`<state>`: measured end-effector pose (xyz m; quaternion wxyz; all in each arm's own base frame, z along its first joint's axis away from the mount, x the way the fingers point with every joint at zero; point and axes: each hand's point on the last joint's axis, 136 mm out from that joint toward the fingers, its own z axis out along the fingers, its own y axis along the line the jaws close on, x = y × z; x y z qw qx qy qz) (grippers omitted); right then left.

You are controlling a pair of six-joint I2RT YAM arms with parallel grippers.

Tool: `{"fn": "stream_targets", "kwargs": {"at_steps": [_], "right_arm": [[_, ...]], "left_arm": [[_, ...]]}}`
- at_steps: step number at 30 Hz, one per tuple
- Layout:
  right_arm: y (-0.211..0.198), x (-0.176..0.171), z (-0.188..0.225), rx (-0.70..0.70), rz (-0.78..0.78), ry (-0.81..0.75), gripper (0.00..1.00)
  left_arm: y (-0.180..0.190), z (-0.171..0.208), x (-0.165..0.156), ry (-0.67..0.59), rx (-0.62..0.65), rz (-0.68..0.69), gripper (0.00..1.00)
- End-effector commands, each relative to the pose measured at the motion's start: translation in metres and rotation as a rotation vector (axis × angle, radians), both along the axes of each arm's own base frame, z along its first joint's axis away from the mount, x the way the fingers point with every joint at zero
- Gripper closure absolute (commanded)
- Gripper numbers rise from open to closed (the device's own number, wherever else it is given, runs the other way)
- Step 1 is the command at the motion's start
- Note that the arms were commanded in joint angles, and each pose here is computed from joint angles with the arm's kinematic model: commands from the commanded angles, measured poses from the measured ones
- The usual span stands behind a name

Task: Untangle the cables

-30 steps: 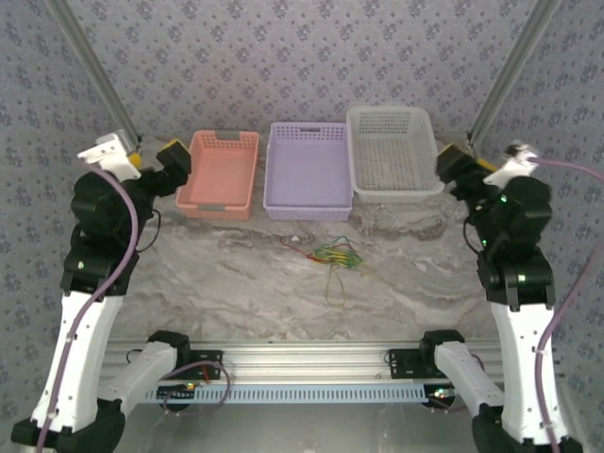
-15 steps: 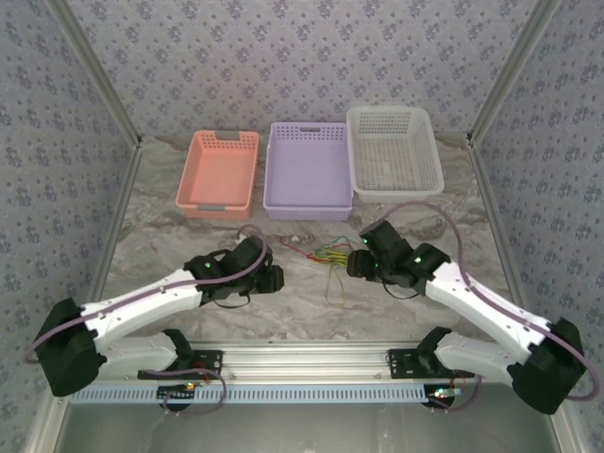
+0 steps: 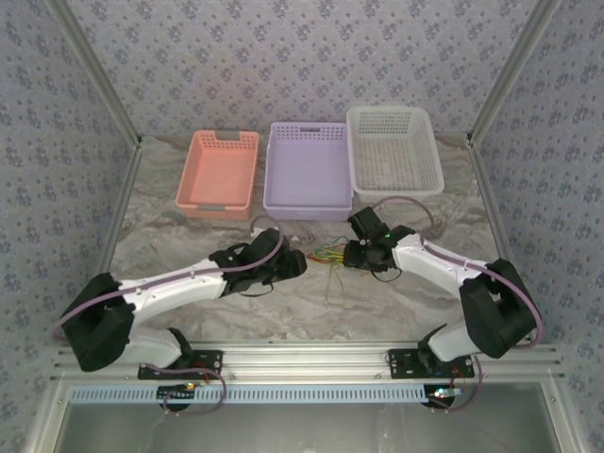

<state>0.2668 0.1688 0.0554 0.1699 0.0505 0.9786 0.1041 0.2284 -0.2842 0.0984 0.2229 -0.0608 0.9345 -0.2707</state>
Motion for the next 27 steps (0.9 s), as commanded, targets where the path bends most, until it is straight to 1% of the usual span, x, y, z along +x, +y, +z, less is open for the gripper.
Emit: {"fn": "stream_targets", "kwargs": {"at_steps": [1,3,8,10,11,13,17,20,21,22,23,24,25,27], "right_arm": [[0.017,0.017,0.015,0.056,0.032,-0.056,0.49],[0.018,0.018,0.014,0.062,0.029,-0.058,0.48],[0.022,0.020,0.014,0.087,0.039,-0.059,0.41],[0.023,0.019,0.013,0.090,0.042,-0.056,0.36],[0.023,0.019,0.012,0.092,0.043,-0.054,0.36],[0.025,0.018,0.005,0.090,0.046,-0.040,0.36],[0.024,0.017,-0.014,0.066,0.046,0.000,0.43],[0.024,0.016,-0.025,0.050,0.040,0.013,0.50],[0.023,0.015,-0.028,0.040,0.040,0.014,0.54],[0.022,0.015,-0.029,0.031,0.041,0.010,0.60],[0.021,0.014,-0.029,0.022,0.043,0.007,0.67],[0.019,0.014,-0.027,0.008,0.042,-0.005,0.77],[0.014,0.013,-0.023,-0.017,0.036,-0.023,0.86],[0.004,0.013,-0.011,-0.054,0.008,-0.072,1.00]], "left_arm": [[-0.032,0.015,0.023,-0.016,-0.119,0.020,0.33],[-0.043,0.007,0.030,0.007,-0.131,0.029,0.33],[-0.059,-0.016,0.047,0.062,-0.150,0.066,0.35],[-0.060,-0.025,0.051,0.071,-0.123,0.078,0.36],[-0.059,-0.029,0.052,0.075,-0.111,0.087,0.36],[-0.059,-0.038,0.054,0.083,-0.099,0.096,0.38],[-0.061,-0.057,0.057,0.102,-0.072,0.105,0.41],[-0.068,-0.068,0.059,0.109,-0.091,0.103,0.53],[-0.070,-0.070,0.059,0.110,-0.101,0.101,0.61],[-0.071,-0.072,0.060,0.110,-0.106,0.101,0.71],[-0.070,-0.072,0.060,0.105,-0.107,0.104,0.81],[-0.067,-0.071,0.060,0.094,-0.106,0.111,0.93],[-0.062,-0.067,0.059,0.074,-0.102,0.122,1.00],[-0.048,-0.055,0.057,0.021,-0.085,0.139,1.00]]}}
